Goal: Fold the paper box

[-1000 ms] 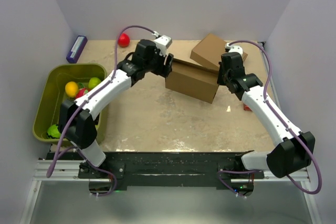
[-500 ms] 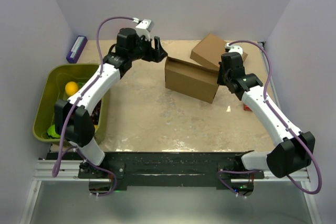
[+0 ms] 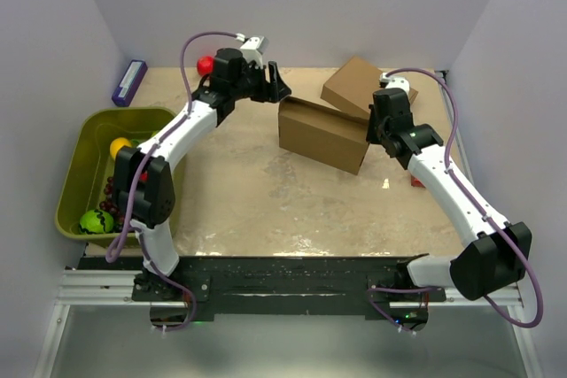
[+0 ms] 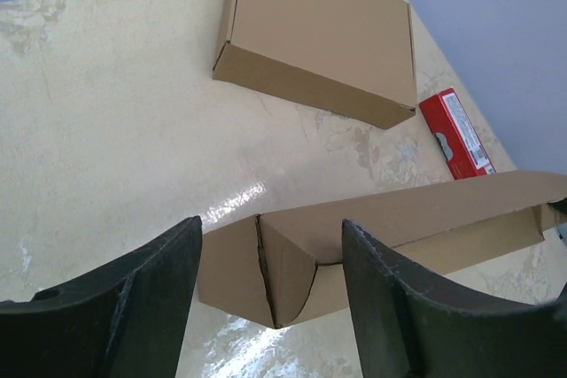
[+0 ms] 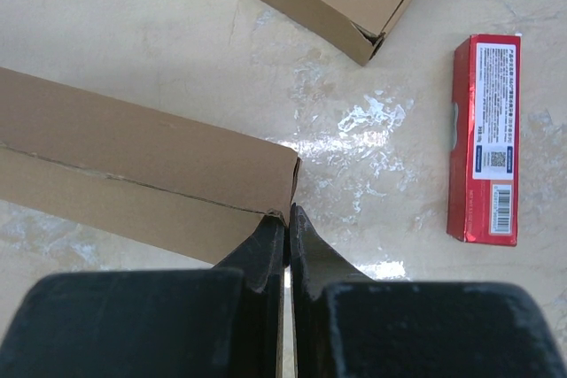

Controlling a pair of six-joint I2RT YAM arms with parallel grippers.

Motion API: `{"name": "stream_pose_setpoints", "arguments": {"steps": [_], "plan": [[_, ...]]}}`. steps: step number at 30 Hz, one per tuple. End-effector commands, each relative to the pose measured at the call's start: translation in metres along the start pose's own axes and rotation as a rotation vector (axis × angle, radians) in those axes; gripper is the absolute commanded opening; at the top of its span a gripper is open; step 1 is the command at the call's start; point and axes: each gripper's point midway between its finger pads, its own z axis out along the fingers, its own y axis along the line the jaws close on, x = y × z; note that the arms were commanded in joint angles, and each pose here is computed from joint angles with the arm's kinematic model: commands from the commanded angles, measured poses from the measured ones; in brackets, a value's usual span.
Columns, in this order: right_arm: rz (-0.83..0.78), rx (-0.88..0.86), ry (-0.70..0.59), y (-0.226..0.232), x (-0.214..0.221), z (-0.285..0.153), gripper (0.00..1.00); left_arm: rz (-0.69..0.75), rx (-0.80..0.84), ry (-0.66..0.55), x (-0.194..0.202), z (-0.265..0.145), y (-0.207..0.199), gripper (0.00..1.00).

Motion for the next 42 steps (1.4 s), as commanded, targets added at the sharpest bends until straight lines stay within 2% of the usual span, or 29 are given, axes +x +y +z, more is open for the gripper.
{"name": "stream_pose_setpoints", "arguments": {"steps": [1,10,14,18,19,23,27,31,35,37,38,42], "plan": [[-0.075,0.021,0.221,-0.008,0.062,0.004,0.0,0.013,0.043,-0.049,-0.017,0.004,-0.009,0.65],[-0.07,0.016,0.22,-0.005,0.061,0.005,0.0,-0.019,-0.009,0.046,0.044,0.005,0.016,0.54],[-0.069,0.016,0.222,-0.005,0.061,0.005,0.0,-0.026,-0.044,0.079,0.064,0.003,0.026,0.53],[-0.061,0.001,0.215,-0.002,0.059,0.004,0.0,-0.015,-0.08,0.088,0.071,0.001,0.035,0.53],[-0.058,-0.008,0.209,-0.001,0.057,0.005,0.0,-0.004,-0.073,0.062,0.066,0.004,0.035,0.52],[-0.059,-0.046,0.2,0.006,0.057,0.007,0.0,-0.012,-0.069,0.09,0.081,0.01,0.04,0.47],[-0.048,-0.068,0.199,0.01,0.056,0.004,0.08,-0.024,-0.044,0.085,0.083,0.01,0.036,0.41],[-0.03,-0.077,0.191,0.011,0.051,-0.001,0.09,-0.024,-0.019,0.071,0.077,0.008,0.029,0.35],[-0.002,-0.122,0.202,0.022,0.051,-0.002,0.11,-0.042,0.006,0.049,0.074,0.001,0.021,0.34],[0.001,-0.125,0.21,0.024,0.053,0.001,0.07,-0.046,0.015,0.04,0.075,-0.003,0.018,0.33],[0.001,-0.118,0.212,0.023,0.054,0.002,0.0,-0.05,0.015,0.039,0.075,-0.004,0.018,0.33],[-0.004,-0.094,0.224,0.018,0.058,0.004,0.0,-0.044,0.019,0.025,0.072,-0.011,0.014,0.31]]}}
